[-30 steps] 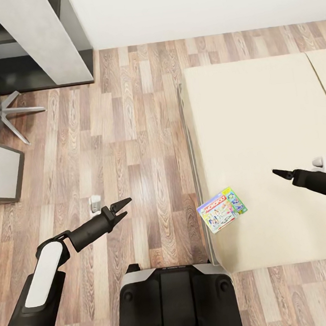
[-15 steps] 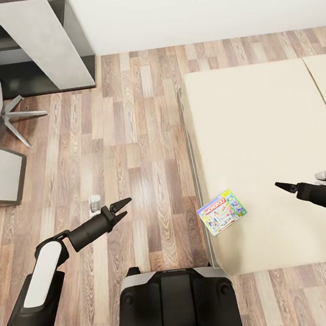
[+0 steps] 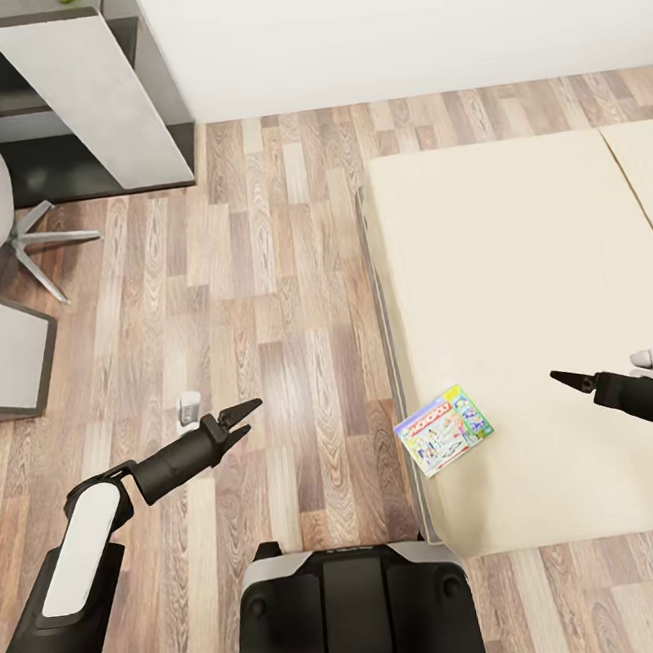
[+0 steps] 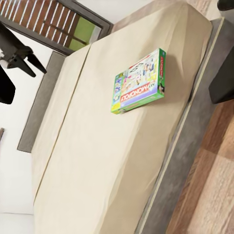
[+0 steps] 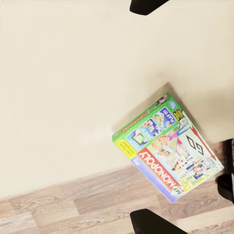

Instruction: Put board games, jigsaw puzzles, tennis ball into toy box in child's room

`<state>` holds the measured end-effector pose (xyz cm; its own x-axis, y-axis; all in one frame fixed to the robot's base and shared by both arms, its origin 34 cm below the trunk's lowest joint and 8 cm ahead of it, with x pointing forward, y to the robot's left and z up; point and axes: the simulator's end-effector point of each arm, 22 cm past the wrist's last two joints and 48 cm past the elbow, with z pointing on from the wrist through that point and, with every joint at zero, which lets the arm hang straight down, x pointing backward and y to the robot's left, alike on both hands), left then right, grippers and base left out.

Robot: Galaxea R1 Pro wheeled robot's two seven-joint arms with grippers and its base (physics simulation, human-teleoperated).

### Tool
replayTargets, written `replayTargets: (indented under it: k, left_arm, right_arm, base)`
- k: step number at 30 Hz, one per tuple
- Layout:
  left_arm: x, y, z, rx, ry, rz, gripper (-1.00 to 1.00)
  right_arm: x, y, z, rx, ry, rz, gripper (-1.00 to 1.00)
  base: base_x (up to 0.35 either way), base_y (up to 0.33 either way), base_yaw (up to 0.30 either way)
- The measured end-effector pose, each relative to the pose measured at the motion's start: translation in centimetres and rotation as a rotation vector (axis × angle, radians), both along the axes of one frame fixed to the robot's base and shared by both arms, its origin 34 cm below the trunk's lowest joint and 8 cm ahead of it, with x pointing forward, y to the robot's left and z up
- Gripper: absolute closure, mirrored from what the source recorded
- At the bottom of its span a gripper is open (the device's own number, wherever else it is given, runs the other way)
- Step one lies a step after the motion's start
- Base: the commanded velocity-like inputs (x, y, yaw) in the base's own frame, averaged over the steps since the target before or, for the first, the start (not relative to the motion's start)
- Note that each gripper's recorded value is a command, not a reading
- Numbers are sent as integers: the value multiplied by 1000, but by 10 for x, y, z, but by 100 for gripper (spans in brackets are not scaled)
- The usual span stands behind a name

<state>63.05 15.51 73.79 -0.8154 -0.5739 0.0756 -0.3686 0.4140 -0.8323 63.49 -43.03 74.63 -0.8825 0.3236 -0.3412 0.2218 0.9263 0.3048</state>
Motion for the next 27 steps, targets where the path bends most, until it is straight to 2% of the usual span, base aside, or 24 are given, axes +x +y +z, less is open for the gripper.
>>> replayTargets:
  k: [12, 27]
  left_arm:
    - [7, 1, 16, 3, -40, -13, -100]
    - [6, -2, 32, -17, -48, -48, -100]
  right_arm:
    - [1, 3, 8, 7, -13, 1, -100]
    - [6, 7, 18, 12, -33, 4, -100]
  base:
    - [0, 0, 0]
    - [0, 0, 0]
